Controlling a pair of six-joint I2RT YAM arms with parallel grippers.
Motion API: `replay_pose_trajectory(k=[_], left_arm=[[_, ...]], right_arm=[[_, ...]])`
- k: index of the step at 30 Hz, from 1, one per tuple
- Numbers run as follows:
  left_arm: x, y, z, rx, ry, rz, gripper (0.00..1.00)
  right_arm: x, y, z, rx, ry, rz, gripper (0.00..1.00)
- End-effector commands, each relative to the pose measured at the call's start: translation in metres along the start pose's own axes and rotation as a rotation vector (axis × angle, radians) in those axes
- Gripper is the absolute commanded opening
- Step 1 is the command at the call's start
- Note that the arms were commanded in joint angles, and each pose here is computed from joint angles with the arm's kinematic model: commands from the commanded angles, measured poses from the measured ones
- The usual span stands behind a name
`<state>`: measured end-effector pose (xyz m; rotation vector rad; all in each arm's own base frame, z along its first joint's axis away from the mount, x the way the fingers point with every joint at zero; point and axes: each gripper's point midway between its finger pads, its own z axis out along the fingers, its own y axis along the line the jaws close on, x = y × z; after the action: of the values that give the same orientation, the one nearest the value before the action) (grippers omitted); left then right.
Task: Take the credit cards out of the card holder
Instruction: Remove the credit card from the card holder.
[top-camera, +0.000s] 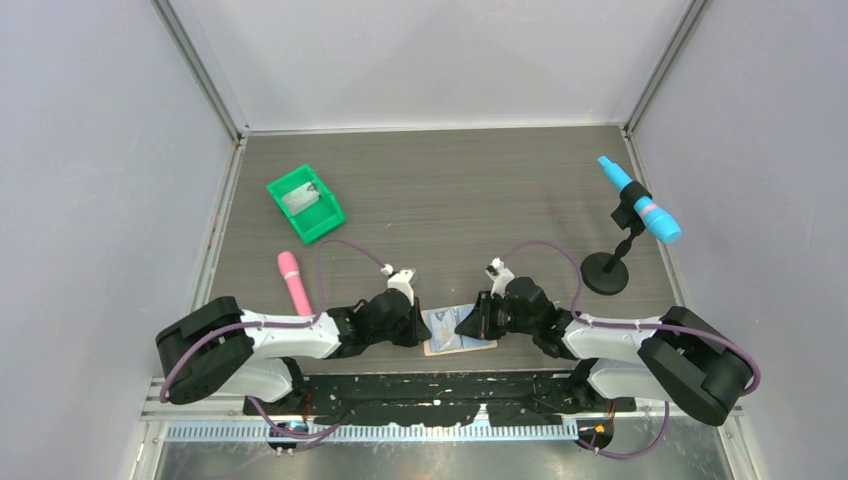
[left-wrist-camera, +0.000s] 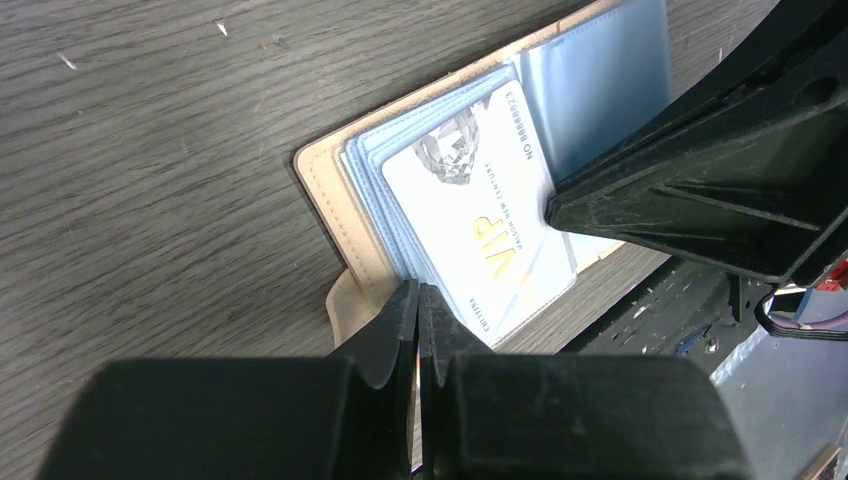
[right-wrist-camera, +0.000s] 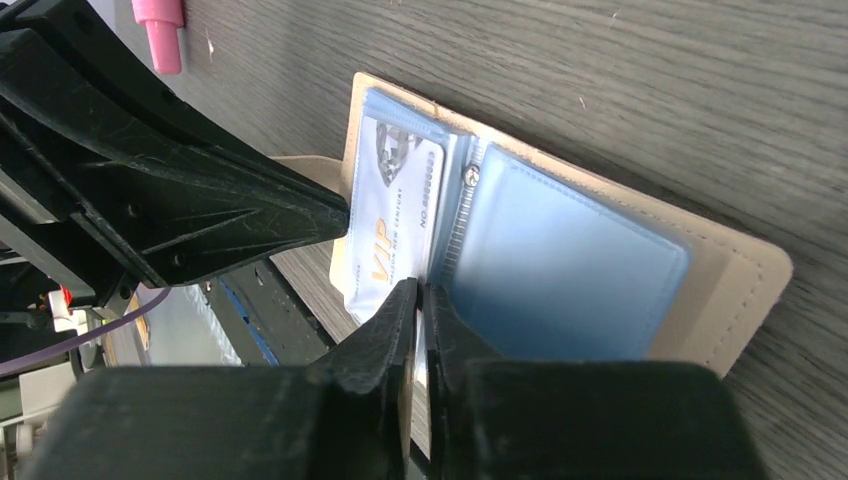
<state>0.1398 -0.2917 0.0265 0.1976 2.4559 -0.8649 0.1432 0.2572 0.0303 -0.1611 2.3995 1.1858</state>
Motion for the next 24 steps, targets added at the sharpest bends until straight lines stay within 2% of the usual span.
replay_pose_trajectory(k=[1, 4, 6, 11, 14, 24], left_arm=[[0.001, 0.010, 0.001, -0.040, -0.009, 0.009, 0.01], [0.001, 0.009, 0.001, -0.040, -0.009, 0.010, 0.01], [0.000, 0.008, 0.001, -0.039, -0.010, 0.010, 0.01], [0.001, 0.009, 0.002, -0.043, -0.006, 0.007, 0.01], [0.001, 0.010, 0.002, -0.045, -0.006, 0.007, 0.01], [0.003, 0.012, 0.003, -0.051, -0.001, 0.004, 0.01]], right_arm=[[-0.005, 0.014, -0.003, -0.072, -0.013, -0.011, 0.15], [-0.004, 0.017, -0.003, -0.092, -0.008, 0.001, 0.06], [-0.004, 0.019, -0.003, -0.107, -0.009, 0.006, 0.05], [-0.004, 0.022, -0.002, -0.140, -0.012, 0.023, 0.08], [-0.004, 0.023, -0.003, -0.152, -0.017, 0.027, 0.05], [-0.005, 0.012, -0.007, -0.120, -0.028, 0.054, 0.05]])
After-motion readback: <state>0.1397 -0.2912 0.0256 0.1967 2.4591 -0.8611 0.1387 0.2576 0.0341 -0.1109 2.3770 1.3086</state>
